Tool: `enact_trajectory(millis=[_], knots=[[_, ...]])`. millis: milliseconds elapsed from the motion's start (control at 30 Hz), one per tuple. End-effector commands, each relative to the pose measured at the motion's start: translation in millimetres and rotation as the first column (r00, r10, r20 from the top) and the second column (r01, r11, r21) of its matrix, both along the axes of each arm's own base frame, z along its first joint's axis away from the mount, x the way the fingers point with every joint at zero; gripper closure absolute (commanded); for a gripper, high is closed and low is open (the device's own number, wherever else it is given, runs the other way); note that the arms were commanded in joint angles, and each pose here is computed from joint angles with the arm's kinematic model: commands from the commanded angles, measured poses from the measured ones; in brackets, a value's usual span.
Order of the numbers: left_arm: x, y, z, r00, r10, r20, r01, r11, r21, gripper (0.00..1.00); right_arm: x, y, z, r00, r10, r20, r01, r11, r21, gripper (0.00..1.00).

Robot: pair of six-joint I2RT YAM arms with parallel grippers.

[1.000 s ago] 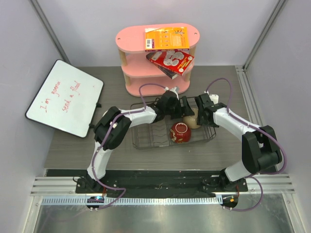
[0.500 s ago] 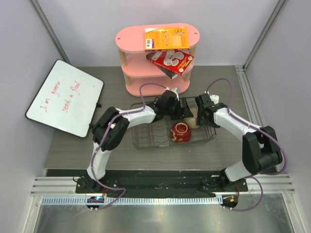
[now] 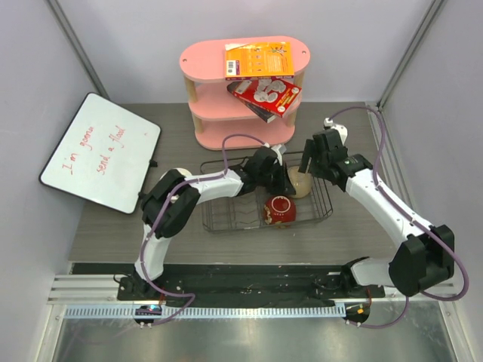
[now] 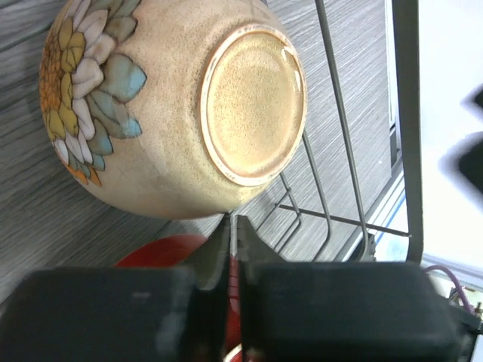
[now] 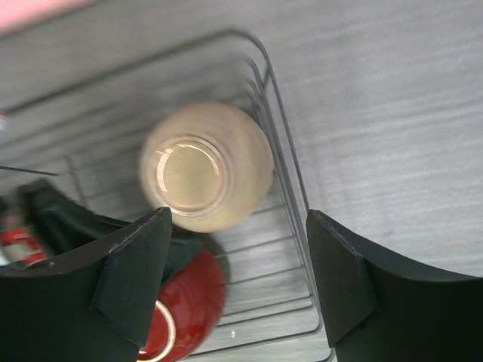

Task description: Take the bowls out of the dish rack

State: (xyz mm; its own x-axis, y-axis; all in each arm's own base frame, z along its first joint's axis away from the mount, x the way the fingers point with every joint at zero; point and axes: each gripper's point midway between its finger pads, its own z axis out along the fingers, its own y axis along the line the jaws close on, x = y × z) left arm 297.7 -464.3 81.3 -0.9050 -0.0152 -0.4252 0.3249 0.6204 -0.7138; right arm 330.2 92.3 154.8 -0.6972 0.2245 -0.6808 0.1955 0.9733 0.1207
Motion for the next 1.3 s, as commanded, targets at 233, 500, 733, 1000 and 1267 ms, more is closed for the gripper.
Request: enact_trajectory(millis=[233, 500, 733, 1000, 1267], knots=[[7, 25, 35, 0.995, 0.062, 0.074, -0.064, 0.998, 0.023, 0.34, 18, -10, 0, 0.999, -0.013, 0.032, 0.016, 0.994, -0.104, 0.23], [21, 30, 47, 0.987, 0.126, 0.099, -0.127, 0.992, 0.002, 0.30, 27, -16, -38, 0.998, -0.058, -0.035, 0.051, 0.985, -0.167, 0.43], [29, 26, 24, 0.985, 0.167, 0.041, -0.168, 0.985, 0.025, 0.30, 19, -14, -58, 0.994, -0.040, -0.106, 0.021, 0.984, -0.177, 0.81], [34, 36, 35, 0.978, 0.205, 0.040, -0.202, 0.977, -0.074, 0.29, 13, -18, -41, 0.997, -0.036, -0.064, 0.025, 0.986, -0.167, 0.80], [44, 41, 52, 0.977, 0.205, 0.050, -0.199, 0.974, -0.111, 0.27, 14, -16, 16, 0.996, -0.014, 0.086, 0.024, 0.994, -0.110, 0.33]])
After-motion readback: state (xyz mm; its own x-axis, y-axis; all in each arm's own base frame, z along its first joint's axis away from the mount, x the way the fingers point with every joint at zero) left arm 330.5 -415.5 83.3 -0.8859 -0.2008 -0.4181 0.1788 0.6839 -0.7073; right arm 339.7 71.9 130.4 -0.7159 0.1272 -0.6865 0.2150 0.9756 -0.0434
